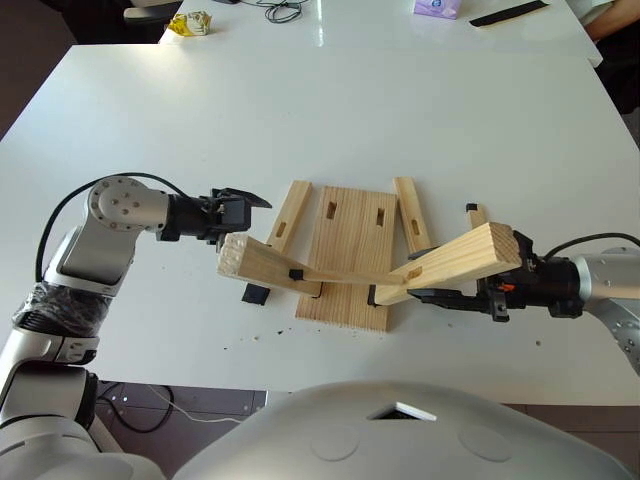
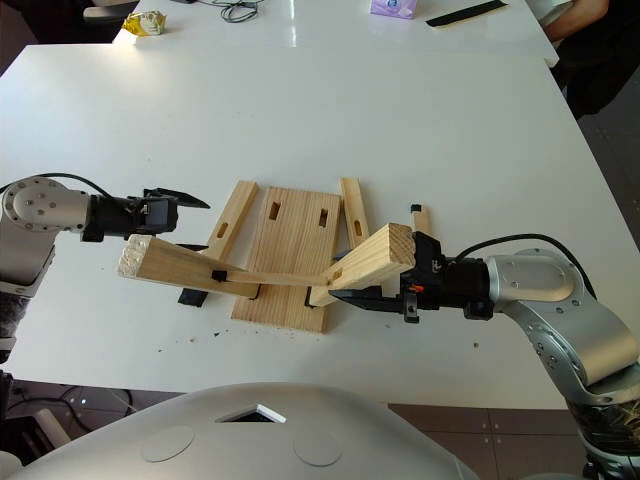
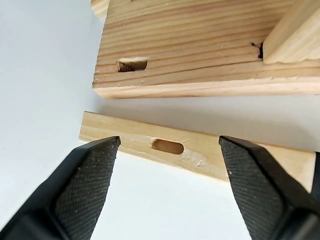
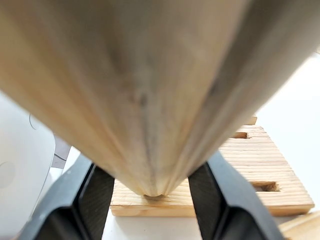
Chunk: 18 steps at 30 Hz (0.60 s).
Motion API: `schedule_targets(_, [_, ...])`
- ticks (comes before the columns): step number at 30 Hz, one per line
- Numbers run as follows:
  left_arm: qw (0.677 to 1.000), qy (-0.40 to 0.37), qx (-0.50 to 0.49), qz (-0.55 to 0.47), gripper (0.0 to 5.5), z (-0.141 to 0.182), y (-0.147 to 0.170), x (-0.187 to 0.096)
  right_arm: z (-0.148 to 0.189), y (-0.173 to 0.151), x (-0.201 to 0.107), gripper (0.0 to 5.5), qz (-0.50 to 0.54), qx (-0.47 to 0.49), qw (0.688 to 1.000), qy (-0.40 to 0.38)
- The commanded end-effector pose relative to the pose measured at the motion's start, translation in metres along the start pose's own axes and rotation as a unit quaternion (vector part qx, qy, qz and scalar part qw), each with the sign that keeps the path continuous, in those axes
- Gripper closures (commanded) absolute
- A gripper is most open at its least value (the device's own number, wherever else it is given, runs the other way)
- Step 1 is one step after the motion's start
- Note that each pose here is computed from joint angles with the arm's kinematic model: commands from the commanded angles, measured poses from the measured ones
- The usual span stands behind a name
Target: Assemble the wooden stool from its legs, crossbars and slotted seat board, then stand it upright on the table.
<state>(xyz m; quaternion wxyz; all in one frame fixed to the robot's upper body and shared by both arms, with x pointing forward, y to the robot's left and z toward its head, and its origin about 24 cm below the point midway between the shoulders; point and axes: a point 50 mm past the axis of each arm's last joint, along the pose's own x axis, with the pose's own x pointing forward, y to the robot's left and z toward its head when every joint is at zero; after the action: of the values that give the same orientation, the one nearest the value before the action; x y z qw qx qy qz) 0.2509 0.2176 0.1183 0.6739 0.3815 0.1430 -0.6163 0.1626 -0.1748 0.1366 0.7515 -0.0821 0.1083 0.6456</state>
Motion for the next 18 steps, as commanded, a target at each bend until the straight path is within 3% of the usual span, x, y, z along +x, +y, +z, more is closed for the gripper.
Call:
schedule_targets(1, [0.999, -0.002, 0.034, -0.035, 1.82, 0.004, -0.002, -0.011, -0.006, -0.001, -0.002, 3.46, -0.014, 0.015, 0.999, 0.028])
schedule_targets(8, [0.995, 0.004, 0.065, -0.078, 1.82, -0.001, -0.009, -0.017, -0.008, -0.002, -0.004, 3.46, -0.014, 0.016, 0.999, 0.032])
schedule_targets(18, [0.991, -0.037, 0.067, -0.106, 1.82, 0.012, -0.026, -0.003, -0.006, 0.001, 0.001, 3.46, -0.016, 0.008, 1.000, 0.024])
